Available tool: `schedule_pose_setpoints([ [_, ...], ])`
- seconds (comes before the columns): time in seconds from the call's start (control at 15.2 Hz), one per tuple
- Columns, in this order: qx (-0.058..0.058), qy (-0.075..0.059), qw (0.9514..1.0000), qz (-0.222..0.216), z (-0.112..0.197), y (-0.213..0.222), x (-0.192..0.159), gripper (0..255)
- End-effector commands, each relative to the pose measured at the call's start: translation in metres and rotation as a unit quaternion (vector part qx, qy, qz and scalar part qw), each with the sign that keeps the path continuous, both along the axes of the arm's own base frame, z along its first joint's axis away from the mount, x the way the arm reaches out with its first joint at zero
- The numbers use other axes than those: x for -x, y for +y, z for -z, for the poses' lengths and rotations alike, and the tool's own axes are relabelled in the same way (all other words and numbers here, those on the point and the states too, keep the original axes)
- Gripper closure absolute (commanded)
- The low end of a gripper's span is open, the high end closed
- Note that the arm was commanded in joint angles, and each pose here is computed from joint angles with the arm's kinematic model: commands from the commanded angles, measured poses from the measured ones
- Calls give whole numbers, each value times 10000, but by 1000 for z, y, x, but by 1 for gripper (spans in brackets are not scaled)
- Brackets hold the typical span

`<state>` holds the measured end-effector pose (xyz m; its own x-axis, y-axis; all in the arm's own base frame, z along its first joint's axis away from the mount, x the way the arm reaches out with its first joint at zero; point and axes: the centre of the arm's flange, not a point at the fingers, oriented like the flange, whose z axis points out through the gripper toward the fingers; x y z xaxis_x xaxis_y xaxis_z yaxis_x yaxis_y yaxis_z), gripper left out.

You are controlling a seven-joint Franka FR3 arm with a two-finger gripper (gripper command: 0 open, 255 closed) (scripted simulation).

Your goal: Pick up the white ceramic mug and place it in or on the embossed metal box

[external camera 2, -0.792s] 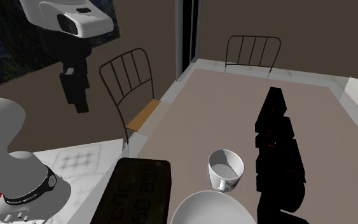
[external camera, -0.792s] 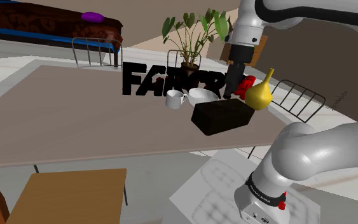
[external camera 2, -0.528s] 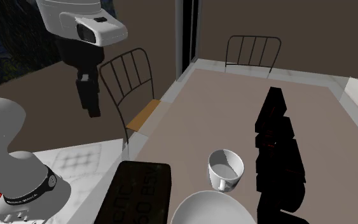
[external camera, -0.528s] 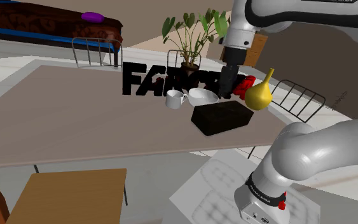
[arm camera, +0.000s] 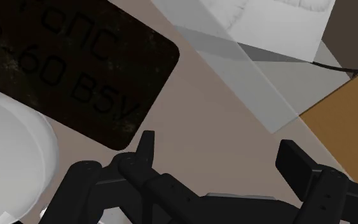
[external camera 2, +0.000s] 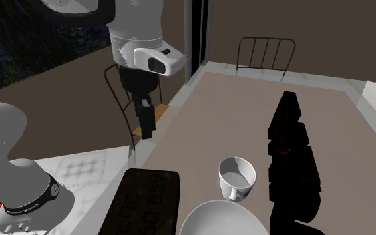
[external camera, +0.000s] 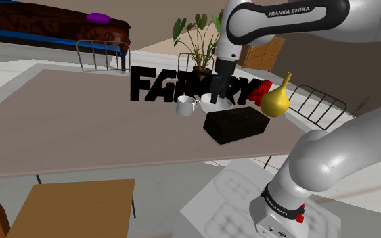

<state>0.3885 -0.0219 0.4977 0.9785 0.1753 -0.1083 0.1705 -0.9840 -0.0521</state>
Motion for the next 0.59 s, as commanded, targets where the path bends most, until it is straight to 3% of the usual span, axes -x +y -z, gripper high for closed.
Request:
schedule_pose_setpoints([
  [0.0,54,-42,10000,-30,15,-5,-20,0],
  [0.53,250,-175,9994,-140,64,-19,-107,0],
])
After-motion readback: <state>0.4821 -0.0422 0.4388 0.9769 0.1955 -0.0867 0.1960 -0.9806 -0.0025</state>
